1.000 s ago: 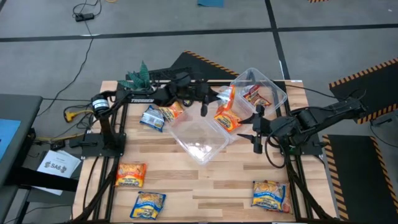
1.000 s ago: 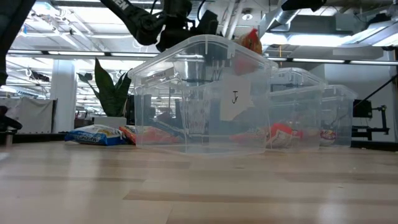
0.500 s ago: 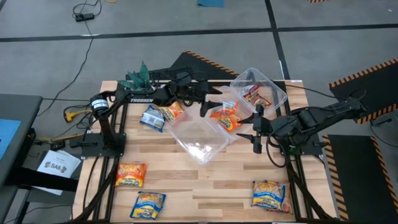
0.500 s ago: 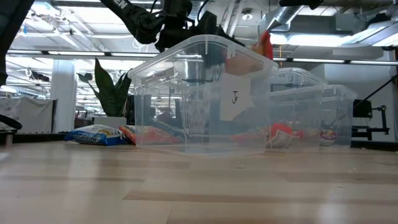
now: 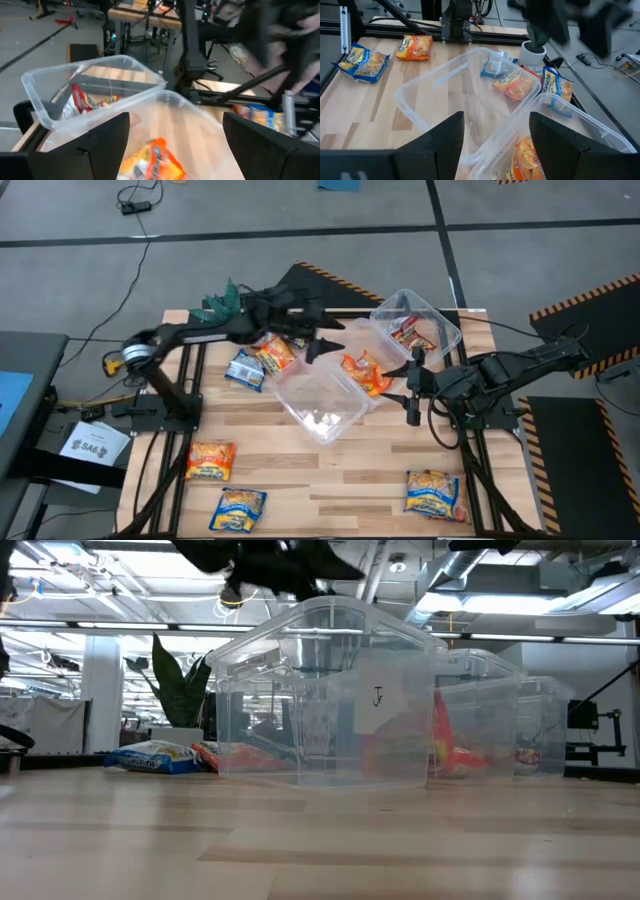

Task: Sort Maruchan noodles
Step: Put the blue noodle pack into the left transparent bin

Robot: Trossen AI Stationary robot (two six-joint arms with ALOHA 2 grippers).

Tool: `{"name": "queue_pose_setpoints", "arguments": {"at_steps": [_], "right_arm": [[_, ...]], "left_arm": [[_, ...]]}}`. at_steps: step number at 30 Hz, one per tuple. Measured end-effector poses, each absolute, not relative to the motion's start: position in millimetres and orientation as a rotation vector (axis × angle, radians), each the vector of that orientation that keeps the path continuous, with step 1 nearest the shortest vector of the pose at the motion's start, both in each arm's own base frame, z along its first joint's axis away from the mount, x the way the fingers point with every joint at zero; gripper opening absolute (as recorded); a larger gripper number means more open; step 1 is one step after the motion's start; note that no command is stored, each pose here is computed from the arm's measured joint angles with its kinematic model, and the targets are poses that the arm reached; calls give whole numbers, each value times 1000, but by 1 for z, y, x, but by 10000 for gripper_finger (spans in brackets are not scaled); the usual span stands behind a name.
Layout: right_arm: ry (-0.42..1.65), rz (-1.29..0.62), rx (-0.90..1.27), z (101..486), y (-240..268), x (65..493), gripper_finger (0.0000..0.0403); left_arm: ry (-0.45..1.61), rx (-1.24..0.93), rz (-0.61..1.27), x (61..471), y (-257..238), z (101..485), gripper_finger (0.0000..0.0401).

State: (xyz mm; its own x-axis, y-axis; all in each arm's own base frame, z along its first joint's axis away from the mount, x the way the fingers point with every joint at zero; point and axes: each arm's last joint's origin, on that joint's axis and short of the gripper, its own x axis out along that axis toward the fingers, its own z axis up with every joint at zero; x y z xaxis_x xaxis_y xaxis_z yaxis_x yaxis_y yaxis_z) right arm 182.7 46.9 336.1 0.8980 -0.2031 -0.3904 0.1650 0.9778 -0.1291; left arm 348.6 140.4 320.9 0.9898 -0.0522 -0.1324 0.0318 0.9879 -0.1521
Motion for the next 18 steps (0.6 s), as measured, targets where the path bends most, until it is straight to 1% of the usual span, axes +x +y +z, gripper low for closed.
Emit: {"name": "queue_pose_setpoints", "arguments": {"at_steps": [4, 7, 9, 12, 18], "right_arm": [[436, -192, -103, 334, 46, 182, 245], [441, -193, -104, 334, 46, 181, 245], [451, -194, -107, 333, 46, 181, 245], [451, -193, -106, 333, 46, 181, 245], [446, -195, -96, 333, 46, 181, 245]], "left_arm": [[152, -119, -54, 313, 111, 348, 307], [146, -103, -19, 286, 81, 347, 307], [135, -80, 10, 267, 59, 335, 307], [65, -58, 8, 238, 29, 313, 307], [-172, -86, -29, 189, -7, 270, 307]]}}
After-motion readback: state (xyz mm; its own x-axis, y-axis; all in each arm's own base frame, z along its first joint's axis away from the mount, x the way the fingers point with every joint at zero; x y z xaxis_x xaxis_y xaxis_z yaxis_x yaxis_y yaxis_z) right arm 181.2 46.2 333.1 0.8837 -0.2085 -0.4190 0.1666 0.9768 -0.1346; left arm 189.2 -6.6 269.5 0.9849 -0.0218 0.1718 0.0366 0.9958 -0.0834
